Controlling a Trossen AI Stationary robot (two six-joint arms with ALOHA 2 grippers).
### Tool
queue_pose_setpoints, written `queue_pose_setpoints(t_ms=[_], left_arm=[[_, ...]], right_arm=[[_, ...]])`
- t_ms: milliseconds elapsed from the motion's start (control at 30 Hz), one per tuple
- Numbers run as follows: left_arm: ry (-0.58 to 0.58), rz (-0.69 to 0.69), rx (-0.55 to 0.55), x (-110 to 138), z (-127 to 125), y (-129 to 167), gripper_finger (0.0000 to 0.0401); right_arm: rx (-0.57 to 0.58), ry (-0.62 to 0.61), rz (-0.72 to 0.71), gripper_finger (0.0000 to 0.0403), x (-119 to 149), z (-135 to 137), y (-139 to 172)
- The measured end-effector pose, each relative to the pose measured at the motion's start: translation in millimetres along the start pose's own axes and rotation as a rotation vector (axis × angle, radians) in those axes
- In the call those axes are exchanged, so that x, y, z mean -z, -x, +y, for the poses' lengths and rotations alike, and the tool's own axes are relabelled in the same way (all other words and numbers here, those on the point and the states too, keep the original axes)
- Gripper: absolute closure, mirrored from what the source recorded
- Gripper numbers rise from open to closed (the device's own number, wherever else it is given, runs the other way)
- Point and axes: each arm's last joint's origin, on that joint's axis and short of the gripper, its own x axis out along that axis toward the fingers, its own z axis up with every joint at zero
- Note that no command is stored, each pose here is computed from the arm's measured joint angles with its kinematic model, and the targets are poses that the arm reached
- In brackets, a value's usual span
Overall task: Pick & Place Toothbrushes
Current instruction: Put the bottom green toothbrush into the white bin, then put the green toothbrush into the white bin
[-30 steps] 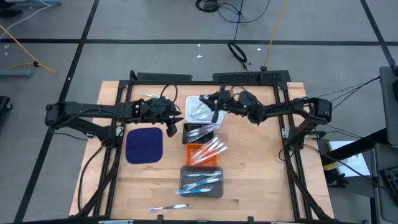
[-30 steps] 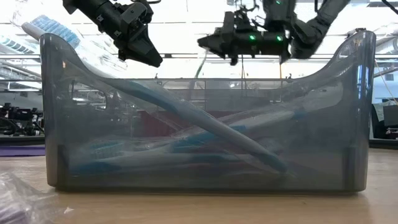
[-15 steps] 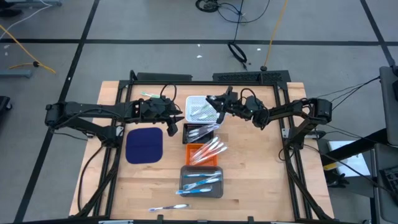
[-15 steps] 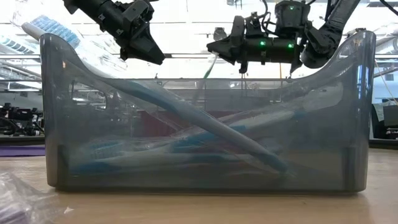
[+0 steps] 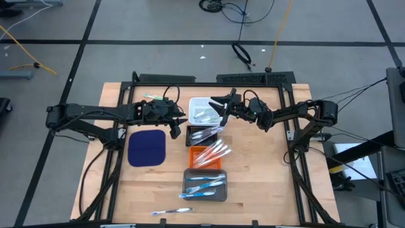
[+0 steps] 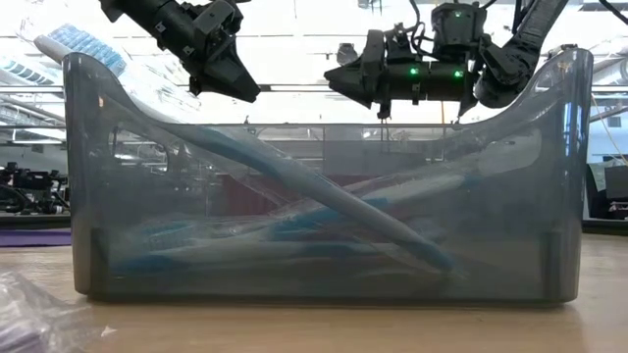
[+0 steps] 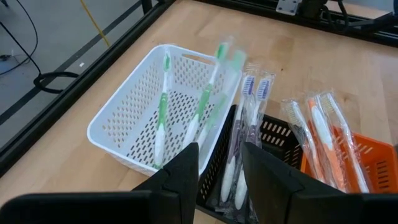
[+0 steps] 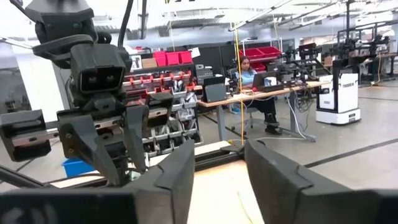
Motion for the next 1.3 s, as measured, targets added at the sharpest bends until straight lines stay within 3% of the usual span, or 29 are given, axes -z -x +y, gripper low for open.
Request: queue_pose_setpoints(t_ms=[267, 467, 600, 833, 1000, 1300], left_arm=[[-0.025, -0.002, -0.019, 0, 0, 0, 0.0279], [-0.185, 0.022, -0.288, 3, 10, 1, 0.0279], [-0.163, 0.080, -0.402, 6, 29, 1, 0.0279], [-0.079, 0.287, -0.427, 22, 79, -12, 0.0279], [-0.043, 0.420, -0.372, 37, 112, -31, 0.0279], [0.072, 0.536, -0.368, 61, 153, -52, 0.0279]], right_arm=[[0.002, 0.034, -0.002, 0.0233, 0, -1, 0], [0.000, 0.029, 0.006, 0.0235, 1, 0, 0], [-0.012, 0.025, 0.007, 0.0238, 1, 4, 0], [-0.020, 0.022, 0.008, 0.0237, 1, 6, 0], [-0.028, 0.021, 0.009, 0.0240, 2, 8, 0], [-0.034, 0.023, 0.011, 0.0237, 2, 10, 0]])
